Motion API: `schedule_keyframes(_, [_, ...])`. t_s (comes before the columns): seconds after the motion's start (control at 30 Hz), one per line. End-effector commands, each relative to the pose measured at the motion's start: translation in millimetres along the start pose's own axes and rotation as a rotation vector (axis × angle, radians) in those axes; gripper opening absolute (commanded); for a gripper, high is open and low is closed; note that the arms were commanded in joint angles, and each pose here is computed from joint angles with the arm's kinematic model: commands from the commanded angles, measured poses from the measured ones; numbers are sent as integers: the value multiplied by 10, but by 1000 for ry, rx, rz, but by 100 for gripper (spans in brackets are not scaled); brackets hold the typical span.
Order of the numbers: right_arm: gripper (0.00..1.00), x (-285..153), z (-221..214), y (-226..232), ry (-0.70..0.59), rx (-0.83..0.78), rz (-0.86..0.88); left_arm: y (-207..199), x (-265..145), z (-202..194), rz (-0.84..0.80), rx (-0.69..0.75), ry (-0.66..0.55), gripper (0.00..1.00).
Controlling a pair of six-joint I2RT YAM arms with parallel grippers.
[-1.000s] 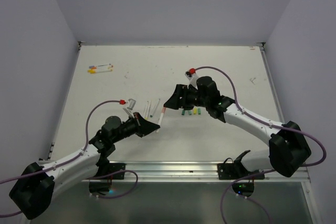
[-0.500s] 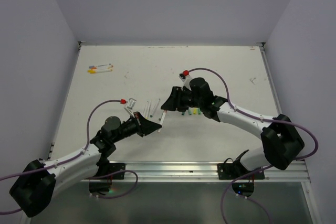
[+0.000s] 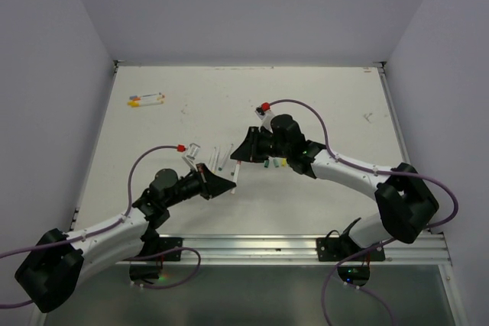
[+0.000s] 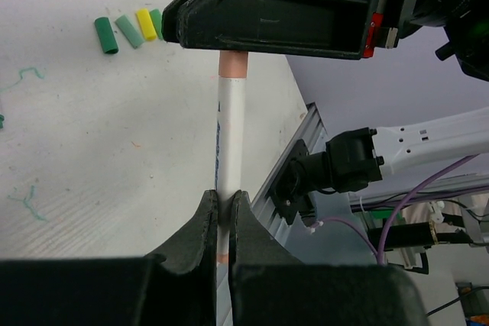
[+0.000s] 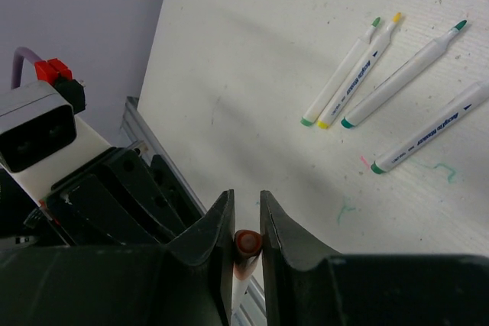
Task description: Open the pen caps
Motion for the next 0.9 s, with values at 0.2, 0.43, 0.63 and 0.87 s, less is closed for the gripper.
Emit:
schedule_keyframes(0.2, [0,7,105,176,-35,11,77,-226,95,174,-50,115,4,51])
schedule_keyframes(0.43, [0,-10,86,263,-36,51,141,-196,114,130,-57,123,31,61])
schedule_keyframes(0.63, [0,-62,132,353,-50,45,170,-186,145,73,-69,103,61,1])
schedule_keyframes(0.87, [8,-126,118,370,-68,-9,163,-211,175,74,-67,82,72,0])
Point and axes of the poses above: each gripper's point midway between its finger pads, its own x axis out along the fingers, its own y axis along the line the jaws close on, z = x × y, the point moved 4 cm from there along -x, back along the fingers, and after that the axes turned 1 degree about -x, right-handed, at the moved point
